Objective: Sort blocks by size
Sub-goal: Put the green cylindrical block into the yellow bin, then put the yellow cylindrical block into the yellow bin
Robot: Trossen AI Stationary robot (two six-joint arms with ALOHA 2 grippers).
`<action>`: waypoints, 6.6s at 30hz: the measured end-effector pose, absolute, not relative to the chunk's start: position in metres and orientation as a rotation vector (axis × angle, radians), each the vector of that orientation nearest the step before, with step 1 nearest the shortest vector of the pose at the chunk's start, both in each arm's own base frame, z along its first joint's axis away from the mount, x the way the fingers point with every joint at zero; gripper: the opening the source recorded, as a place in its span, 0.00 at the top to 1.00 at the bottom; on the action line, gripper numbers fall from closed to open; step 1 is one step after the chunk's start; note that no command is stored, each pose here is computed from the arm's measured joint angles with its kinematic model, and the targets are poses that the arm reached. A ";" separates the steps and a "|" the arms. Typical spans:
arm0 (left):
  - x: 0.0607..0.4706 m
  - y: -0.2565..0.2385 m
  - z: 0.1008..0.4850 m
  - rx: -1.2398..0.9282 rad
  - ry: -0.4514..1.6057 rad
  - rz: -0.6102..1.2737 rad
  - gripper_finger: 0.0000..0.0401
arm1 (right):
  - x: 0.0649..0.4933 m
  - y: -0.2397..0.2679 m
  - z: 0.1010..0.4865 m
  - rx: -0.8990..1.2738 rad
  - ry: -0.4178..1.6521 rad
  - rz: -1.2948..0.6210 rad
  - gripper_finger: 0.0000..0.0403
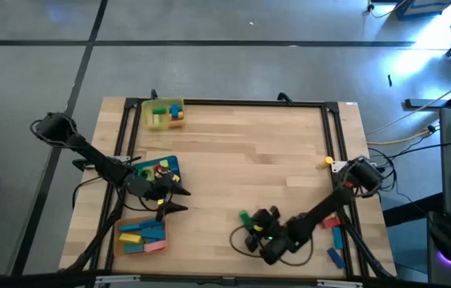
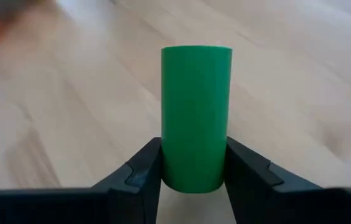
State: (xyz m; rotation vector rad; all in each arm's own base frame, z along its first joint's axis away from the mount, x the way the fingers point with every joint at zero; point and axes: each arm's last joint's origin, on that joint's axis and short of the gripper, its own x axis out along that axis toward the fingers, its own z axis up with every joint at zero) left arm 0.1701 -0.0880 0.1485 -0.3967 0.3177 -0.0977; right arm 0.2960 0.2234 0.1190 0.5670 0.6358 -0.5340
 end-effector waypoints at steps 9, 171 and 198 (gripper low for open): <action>0.171 -0.094 0.155 -0.383 0.282 -0.155 0.30 | 0.353 0.199 0.145 0.423 0.390 -0.330 0.65; 0.170 -0.042 0.190 -0.219 0.428 -0.071 0.41 | 0.345 0.163 0.191 0.171 0.475 -0.346 0.25; 0.170 -0.063 0.140 -0.227 0.357 -0.003 0.41 | 0.229 -0.024 0.251 0.473 1.541 -0.899 0.25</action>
